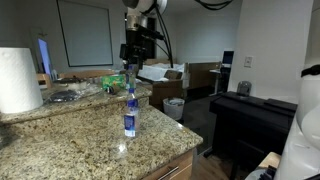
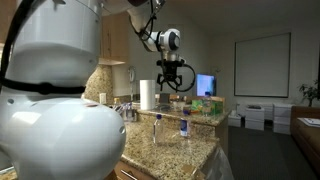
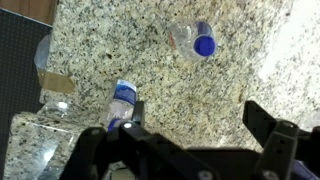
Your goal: Pick up the bottles from the counter and throw them in the bin
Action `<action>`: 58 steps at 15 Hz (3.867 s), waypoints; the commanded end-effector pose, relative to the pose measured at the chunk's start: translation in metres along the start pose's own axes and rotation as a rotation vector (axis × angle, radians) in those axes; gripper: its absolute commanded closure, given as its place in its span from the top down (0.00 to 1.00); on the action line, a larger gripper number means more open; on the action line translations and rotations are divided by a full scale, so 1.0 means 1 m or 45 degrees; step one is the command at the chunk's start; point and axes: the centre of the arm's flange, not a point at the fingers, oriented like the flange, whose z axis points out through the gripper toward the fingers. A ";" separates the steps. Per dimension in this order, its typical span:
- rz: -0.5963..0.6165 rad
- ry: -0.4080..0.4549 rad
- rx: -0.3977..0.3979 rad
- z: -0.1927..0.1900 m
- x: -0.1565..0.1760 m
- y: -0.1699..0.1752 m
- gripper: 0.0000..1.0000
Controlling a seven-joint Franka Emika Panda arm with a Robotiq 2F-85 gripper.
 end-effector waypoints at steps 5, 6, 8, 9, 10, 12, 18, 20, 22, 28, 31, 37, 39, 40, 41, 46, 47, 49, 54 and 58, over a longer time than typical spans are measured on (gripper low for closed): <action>-0.251 0.210 -0.107 0.047 -0.053 -0.031 1.00; -0.224 0.271 -0.114 0.057 -0.055 -0.034 1.00; -0.208 0.333 -0.108 0.079 -0.059 -0.040 1.00; -0.202 0.363 -0.108 0.089 -0.060 -0.041 1.00; -0.214 0.371 -0.102 0.098 -0.059 -0.044 1.00; -0.267 0.334 -0.072 0.113 -0.058 -0.052 1.00; -0.311 0.261 0.023 0.143 -0.058 -0.081 1.00; -0.310 0.243 0.006 0.151 -0.058 -0.084 1.00; -0.305 0.226 -0.013 0.156 -0.058 -0.082 1.00; -0.306 0.235 -0.056 0.154 -0.060 -0.075 1.00; -0.322 0.217 -0.108 0.154 -0.060 -0.070 1.00; -0.350 0.181 -0.111 0.155 -0.060 -0.066 0.60; -0.348 0.180 -0.114 0.155 -0.060 -0.067 0.47; -0.345 0.184 -0.121 0.154 -0.060 -0.067 0.39; -0.343 0.186 -0.124 0.152 -0.060 -0.066 0.34; -0.333 0.197 -0.146 0.147 -0.061 -0.061 0.07; -0.331 0.195 -0.151 0.147 -0.060 -0.059 0.07; -0.326 0.194 -0.152 0.147 -0.060 -0.056 0.00; -0.329 0.185 -0.150 0.146 -0.062 -0.057 0.40; -0.329 0.181 -0.154 0.144 -0.063 -0.057 0.65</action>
